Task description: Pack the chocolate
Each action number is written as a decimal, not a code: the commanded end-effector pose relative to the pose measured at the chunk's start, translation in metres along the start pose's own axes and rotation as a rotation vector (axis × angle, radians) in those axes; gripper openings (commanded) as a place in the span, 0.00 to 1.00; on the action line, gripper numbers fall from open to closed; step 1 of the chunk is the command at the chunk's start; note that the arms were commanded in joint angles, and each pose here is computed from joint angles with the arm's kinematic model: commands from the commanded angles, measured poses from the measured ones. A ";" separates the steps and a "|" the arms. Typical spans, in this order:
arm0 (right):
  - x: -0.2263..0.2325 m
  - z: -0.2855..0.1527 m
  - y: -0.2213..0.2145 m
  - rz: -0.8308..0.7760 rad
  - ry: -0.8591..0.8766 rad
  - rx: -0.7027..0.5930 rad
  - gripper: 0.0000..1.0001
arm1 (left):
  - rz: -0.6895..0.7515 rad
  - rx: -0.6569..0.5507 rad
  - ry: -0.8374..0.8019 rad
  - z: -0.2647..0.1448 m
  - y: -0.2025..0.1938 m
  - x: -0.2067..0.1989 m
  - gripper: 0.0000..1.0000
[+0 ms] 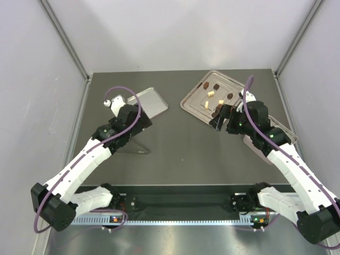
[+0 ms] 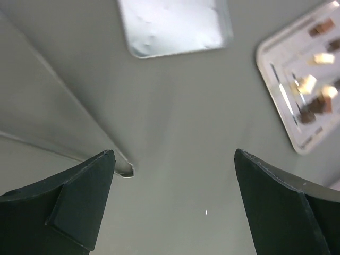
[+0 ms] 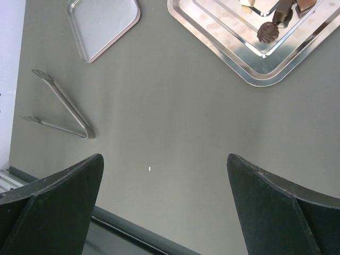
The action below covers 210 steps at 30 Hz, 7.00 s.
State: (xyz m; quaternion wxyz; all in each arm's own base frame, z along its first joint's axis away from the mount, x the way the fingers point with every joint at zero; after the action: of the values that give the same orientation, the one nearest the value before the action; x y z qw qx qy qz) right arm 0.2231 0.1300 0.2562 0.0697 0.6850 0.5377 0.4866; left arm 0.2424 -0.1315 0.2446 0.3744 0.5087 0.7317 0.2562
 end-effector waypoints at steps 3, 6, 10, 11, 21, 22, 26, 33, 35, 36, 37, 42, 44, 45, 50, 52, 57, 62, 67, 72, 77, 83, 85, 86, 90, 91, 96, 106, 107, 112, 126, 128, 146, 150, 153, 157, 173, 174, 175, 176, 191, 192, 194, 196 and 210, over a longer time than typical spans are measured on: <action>0.016 -0.010 0.017 -0.038 0.051 -0.066 1.00 | -0.216 0.041 0.162 0.011 0.005 0.031 0.98; 0.018 -0.010 0.018 -0.037 0.054 -0.070 1.00 | -0.372 0.077 0.282 0.024 -0.005 0.061 0.93; 0.019 -0.015 0.018 -0.044 0.065 -0.081 1.00 | -0.442 0.116 0.396 0.033 -0.015 0.091 0.88; 0.018 -0.015 0.019 -0.047 0.059 -0.091 1.00 | -0.454 0.111 0.434 0.034 -0.014 0.098 0.88; 0.010 -0.026 0.022 -0.066 0.027 -0.160 1.00 | -0.569 0.247 0.650 0.052 -0.034 0.120 0.96; 0.010 -0.026 0.021 -0.066 0.027 -0.160 1.00 | -0.572 0.265 0.658 0.055 -0.036 0.120 0.97; 0.009 -0.027 0.022 -0.075 0.024 -0.170 1.00 | -0.574 0.321 0.671 0.074 -0.042 0.120 0.99; 0.010 -0.028 0.024 -0.083 0.027 -0.179 1.00 | -0.586 0.329 0.624 0.100 -0.042 0.115 0.99; 0.009 -0.030 0.023 -0.090 0.030 -0.184 1.00 | -0.590 0.308 0.616 0.100 -0.041 0.115 0.99; 0.009 -0.030 0.023 -0.090 0.030 -0.184 1.00 | -0.593 0.300 0.608 0.101 -0.041 0.115 0.99; 0.008 -0.030 0.022 -0.091 0.029 -0.185 1.00 | -0.593 0.289 0.606 0.101 -0.040 0.116 0.99; 0.007 -0.031 0.021 -0.096 0.035 -0.194 1.00 | -0.606 0.251 0.609 0.102 -0.044 0.121 0.99; 0.007 -0.030 0.022 -0.098 0.035 -0.196 1.00 | -0.604 0.261 0.618 0.104 -0.049 0.123 0.99; 0.008 -0.030 0.023 -0.098 0.037 -0.196 1.00 | -0.603 0.269 0.621 0.106 -0.051 0.123 0.99; 0.004 -0.029 0.024 -0.099 0.004 -0.214 1.00 | -0.603 0.290 0.633 0.111 -0.061 0.125 0.99; 0.003 -0.030 0.024 -0.099 0.005 -0.215 1.00 | -0.598 0.290 0.650 0.114 -0.063 0.128 0.99; 0.004 -0.034 0.025 -0.103 0.012 -0.228 1.00 | -0.594 0.318 0.695 0.121 -0.074 0.133 0.99; 0.002 -0.038 0.024 -0.112 0.010 -0.237 1.00 | -0.594 0.381 0.703 0.128 -0.085 0.131 0.93; 0.001 -0.044 0.023 -0.113 0.012 -0.255 1.00 | -0.572 0.439 0.657 0.131 -0.092 0.119 0.88; -0.002 -0.048 0.021 -0.116 0.007 -0.261 1.00 | -0.527 0.497 0.577 0.125 -0.103 0.093 0.84; -0.006 -0.052 0.017 -0.111 -0.015 -0.250 1.00 | -0.462 0.521 0.510 0.119 -0.114 0.057 0.82; -0.010 -0.059 0.012 -0.100 -0.019 -0.255 1.00 | -0.320 0.519 0.417 0.116 -0.133 -0.007 0.82; -0.014 -0.061 0.008 -0.096 -0.027 -0.252 1.00 | -0.275 0.523 0.358 0.114 -0.137 -0.036 0.82; -0.015 -0.061 0.007 -0.094 -0.033 -0.252 1.00 | -0.248 0.542 0.373 0.119 -0.147 -0.040 0.82; -0.020 -0.065 0.001 -0.087 -0.037 -0.245 1.00 | -0.175 0.571 0.317 0.122 -0.159 -0.082 0.82; -0.020 -0.066 0.000 -0.085 -0.036 -0.244 1.00 | -0.164 0.576 0.310 0.123 -0.162 -0.087 0.82; -0.023 -0.067 -0.006 -0.088 -0.024 -0.237 1.00 | -0.118 0.607 0.312 0.129 -0.168 -0.102 0.88; -0.026 -0.052 -0.005 -0.094 -0.074 -0.191 1.00 | -0.052 0.565 0.201 0.100 -0.123 -0.123 0.99; -0.026 -0.050 -0.003 -0.094 -0.087 -0.190 1.00 | -0.052 0.554 0.171 0.096 -0.115 -0.128 0.99; -0.021 -0.043 0.003 -0.094 -0.084 -0.194 1.00 | -0.005 0.441 0.025 0.076 -0.077 -0.140 0.99; 0.039 0.031 -0.025 -0.259 0.061 0.049 1.00 | 0.040 0.188 -0.329 0.050 0.001 -0.021 0.99; 0.047 0.039 -0.026 -0.278 0.067 0.044 1.00 | 0.103 0.126 -0.355 0.030 0.008 -0.012 0.99; 0.058 0.153 -0.114 -0.521 -0.042 0.295 0.96 | 0.302 -0.205 -0.469 -0.102 0.037 0.028 0.99; 0.056 0.167 -0.119 -0.594 -0.034 0.305 0.95 | 0.357 -0.236 -0.400 -0.106 0.040 0.040 0.99; 0.055 0.176 -0.125 -0.617 -0.023 0.329 0.93 | 0.379 -0.267 -0.329 -0.109 0.042 0.051 0.99; 0.056 0.181 -0.128 -0.644 -0.021 0.327 0.91 | 0.395 -0.316 -0.271 -0.113 0.041 0.064 0.99; 0.044 0.195 -0.158 -0.726 -0.091 0.405 0.88 | 0.388 -0.325 -0.224 -0.109 0.041 0.070 0.99; 0.044 0.194 -0.156 -0.727 -0.097 0.398 0.88 | 0.387 -0.328 -0.225 -0.110 0.041 0.070 0.99; 0.044 0.194 -0.156 -0.727 -0.100 0.395 0.88 | 0.388 -0.326 -0.226 -0.110 0.040 0.070 0.99; 0.046 0.193 -0.153 -0.725 -0.099 0.388 0.88 | 0.388 -0.324 -0.227 -0.110 0.040 0.070 0.99; 0.072 0.174 -0.116 -0.625 -0.019 0.311 0.79 | 0.379 -0.298 -0.262 -0.107 0.038 0.064 0.99; 0.067 0.174 -0.115 -0.619 -0.025 0.313 0.76 | 0.380 -0.292 -0.264 -0.106 0.037 0.064 0.99; 0.060 0.177 -0.110 -0.594 -0.036 0.314 0.72 | 0.377 -0.289 -0.267 -0.105 0.037 0.063 0.99; 0.053 0.179 -0.109 -0.575 -0.028 0.326 0.66 | 0.374 -0.284 -0.271 -0.104 0.037 0.062 0.99; 0.043 0.183 -0.101 -0.559 -0.006 0.340 0.61 | 0.363 -0.263 -0.284 -0.096 0.037 0.056 0.99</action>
State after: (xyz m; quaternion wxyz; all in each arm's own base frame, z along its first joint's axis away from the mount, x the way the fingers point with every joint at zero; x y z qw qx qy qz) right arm 0.2831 0.2765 0.1011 0.0886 0.5289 0.7852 0.3096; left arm 0.1691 -0.0624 0.3071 0.4661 0.6188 0.5358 0.3357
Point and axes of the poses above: each gripper's point midway between its finger pads, its own z axis out along the fingers, its own x axis along the line the jaws close on, y = z × x, the point moved 6 cm from there along -z, back along the fingers, and after that the axes turned 10 degrees about z, right-handed, at the moved point
